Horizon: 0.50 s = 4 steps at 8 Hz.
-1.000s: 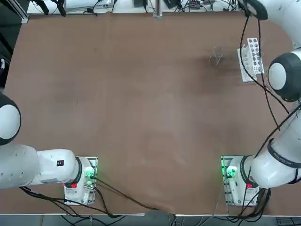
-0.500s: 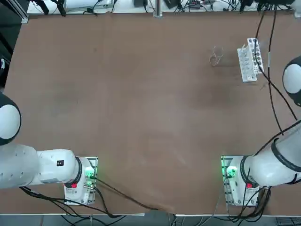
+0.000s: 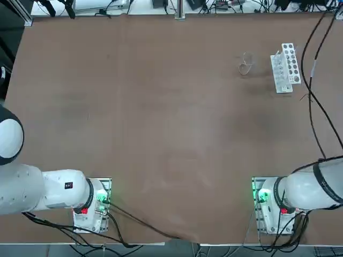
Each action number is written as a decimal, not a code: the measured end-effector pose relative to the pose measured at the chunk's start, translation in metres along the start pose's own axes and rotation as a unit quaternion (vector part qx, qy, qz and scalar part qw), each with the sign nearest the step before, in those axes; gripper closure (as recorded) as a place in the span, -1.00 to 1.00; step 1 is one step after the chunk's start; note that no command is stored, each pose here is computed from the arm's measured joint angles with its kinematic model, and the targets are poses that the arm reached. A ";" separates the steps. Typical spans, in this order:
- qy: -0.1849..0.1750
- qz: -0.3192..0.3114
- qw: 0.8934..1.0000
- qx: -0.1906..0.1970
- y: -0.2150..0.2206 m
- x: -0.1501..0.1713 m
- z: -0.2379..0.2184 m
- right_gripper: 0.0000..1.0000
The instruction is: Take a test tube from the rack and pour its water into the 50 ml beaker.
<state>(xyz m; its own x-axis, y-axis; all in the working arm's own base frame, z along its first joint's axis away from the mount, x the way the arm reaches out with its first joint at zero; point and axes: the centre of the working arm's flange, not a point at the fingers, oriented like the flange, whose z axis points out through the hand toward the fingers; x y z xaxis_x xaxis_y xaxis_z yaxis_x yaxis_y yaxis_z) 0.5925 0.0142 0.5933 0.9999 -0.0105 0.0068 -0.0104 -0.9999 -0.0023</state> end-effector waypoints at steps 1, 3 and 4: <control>0.004 -0.004 1.000 0.001 -0.004 -0.008 -0.008 -1.00; -0.002 -0.015 1.000 0.003 -0.004 -0.029 -0.012 -1.00; -0.007 -0.028 1.000 0.002 -0.005 -0.040 -0.012 -1.00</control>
<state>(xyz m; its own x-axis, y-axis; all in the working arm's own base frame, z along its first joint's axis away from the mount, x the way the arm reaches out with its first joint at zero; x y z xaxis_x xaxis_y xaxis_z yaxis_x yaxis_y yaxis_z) 0.5525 0.0192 0.6054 0.9990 0.0448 -0.0063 0.0447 -0.9990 -0.0071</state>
